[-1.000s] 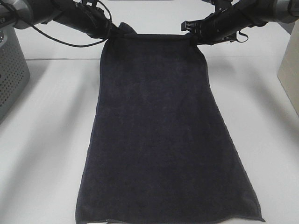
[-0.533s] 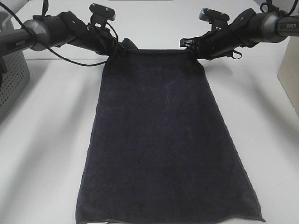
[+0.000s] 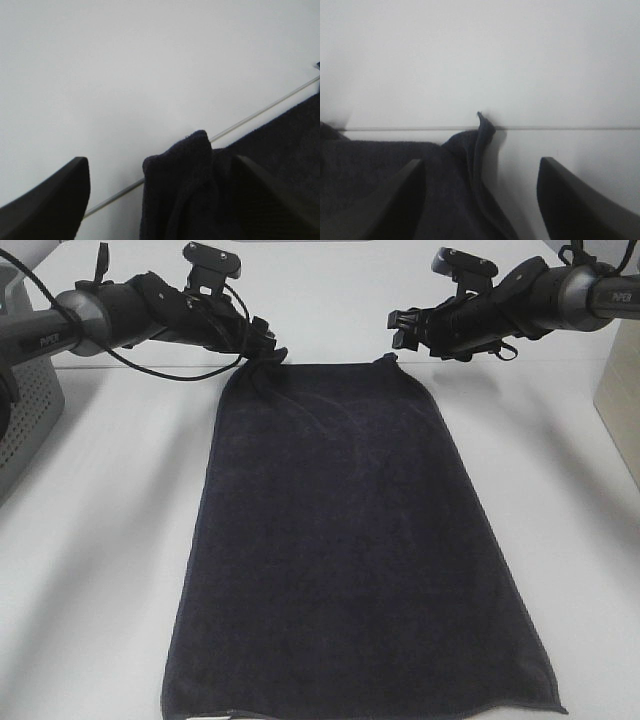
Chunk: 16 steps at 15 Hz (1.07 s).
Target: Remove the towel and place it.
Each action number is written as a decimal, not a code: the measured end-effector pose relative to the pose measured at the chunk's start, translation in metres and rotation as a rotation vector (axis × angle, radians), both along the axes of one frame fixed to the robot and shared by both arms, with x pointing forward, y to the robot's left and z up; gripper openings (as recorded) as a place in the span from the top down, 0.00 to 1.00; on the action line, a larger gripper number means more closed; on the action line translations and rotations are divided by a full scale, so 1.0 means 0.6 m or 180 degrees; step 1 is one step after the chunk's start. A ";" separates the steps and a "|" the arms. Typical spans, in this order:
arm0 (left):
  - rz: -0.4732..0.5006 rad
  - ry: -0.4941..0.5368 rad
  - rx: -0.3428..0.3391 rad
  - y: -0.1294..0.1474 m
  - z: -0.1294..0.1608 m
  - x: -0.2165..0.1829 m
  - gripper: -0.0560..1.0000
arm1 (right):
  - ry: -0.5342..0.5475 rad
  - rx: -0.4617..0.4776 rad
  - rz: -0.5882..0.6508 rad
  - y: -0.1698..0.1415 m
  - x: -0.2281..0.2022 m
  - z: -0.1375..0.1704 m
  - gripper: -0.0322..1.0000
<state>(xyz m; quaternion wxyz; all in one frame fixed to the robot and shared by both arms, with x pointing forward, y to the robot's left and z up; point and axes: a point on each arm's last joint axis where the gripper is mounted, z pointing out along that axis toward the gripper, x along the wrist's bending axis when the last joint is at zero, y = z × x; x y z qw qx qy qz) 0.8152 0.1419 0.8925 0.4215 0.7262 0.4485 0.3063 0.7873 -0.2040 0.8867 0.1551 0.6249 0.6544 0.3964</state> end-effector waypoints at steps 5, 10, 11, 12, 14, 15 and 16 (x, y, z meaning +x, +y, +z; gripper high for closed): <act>0.0203 -0.0073 -0.0209 0.005 0.005 0.005 0.28 | -0.0142 0.0038 -0.0029 0.003 0.023 -0.006 0.38; 0.0269 0.0012 -0.0161 0.008 -0.052 0.006 0.29 | -0.0171 0.0081 -0.0036 0.006 0.044 -0.047 0.39; 0.0285 0.0008 -0.0156 0.008 -0.059 0.006 0.29 | -0.0175 0.0093 -0.0028 0.007 0.047 -0.055 0.40; 0.0296 -0.0002 -0.0154 0.009 -0.062 0.007 0.29 | -0.0190 0.0103 0.0002 0.009 0.051 -0.059 0.40; 0.0330 -0.0054 -0.0156 0.010 -0.061 0.008 0.29 | -0.0209 0.0154 0.0086 0.014 0.056 -0.065 0.40; 0.0350 -0.0090 -0.0158 0.011 -0.060 0.009 0.29 | -0.0282 0.0125 0.0214 0.024 0.056 -0.067 0.40; 0.0350 -0.0090 -0.0158 0.011 -0.060 0.009 0.30 | -0.0313 0.0068 0.0291 0.031 0.055 -0.070 0.40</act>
